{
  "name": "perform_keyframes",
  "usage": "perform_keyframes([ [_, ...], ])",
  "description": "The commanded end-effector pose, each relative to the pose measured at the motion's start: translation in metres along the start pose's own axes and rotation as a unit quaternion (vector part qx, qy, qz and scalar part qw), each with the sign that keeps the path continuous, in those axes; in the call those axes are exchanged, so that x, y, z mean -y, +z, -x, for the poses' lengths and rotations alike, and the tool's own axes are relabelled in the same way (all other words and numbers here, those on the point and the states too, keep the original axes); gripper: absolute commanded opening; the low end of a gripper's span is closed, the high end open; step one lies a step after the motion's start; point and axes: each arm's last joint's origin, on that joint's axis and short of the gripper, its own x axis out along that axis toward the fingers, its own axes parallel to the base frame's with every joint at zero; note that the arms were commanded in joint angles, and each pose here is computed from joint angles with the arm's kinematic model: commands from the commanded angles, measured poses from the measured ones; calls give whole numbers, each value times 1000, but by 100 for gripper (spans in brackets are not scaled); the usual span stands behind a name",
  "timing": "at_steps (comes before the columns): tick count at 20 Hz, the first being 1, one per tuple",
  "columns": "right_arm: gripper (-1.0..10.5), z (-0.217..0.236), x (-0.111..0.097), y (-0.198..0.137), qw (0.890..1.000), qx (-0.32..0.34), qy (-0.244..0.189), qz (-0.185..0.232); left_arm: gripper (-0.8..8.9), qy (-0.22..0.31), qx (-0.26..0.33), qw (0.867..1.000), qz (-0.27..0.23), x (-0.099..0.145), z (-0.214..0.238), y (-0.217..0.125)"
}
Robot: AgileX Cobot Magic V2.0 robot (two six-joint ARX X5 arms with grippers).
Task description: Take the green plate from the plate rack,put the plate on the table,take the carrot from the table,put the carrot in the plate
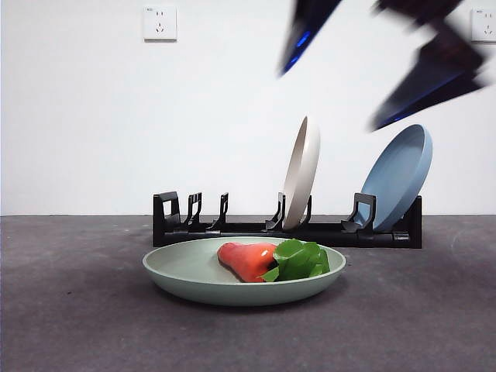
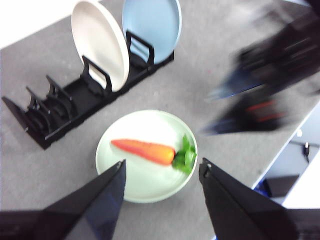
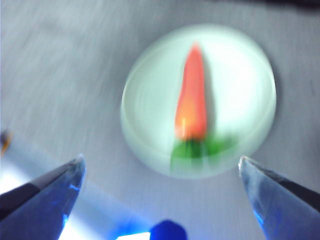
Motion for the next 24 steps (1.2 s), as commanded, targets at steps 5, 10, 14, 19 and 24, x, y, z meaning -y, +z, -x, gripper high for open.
perform_keyframes([
  [5, 527, 73, 7, -56, 996, -81, -21, 1, 248, -8, -58, 998, -14, 0, 0, -12],
  [10, 353, 90, 9, -71, 996, -84, -22, 0, 146, -42, -78, 996, -15, 1, 0, -15],
  [14, -19, 94, 9, -73, 997, -75, -18, 6, -8, -42, -82, 996, -16, 1, 0, -16],
  [19, -2, 95, 9, -73, 997, -72, -22, 2, -8, -51, -85, 995, -16, 1, 1, -16],
  [24, 1, 95, 9, -73, 997, -72, -22, 2, -3, -51, -85, 995, -16, 1, 1, -16],
])
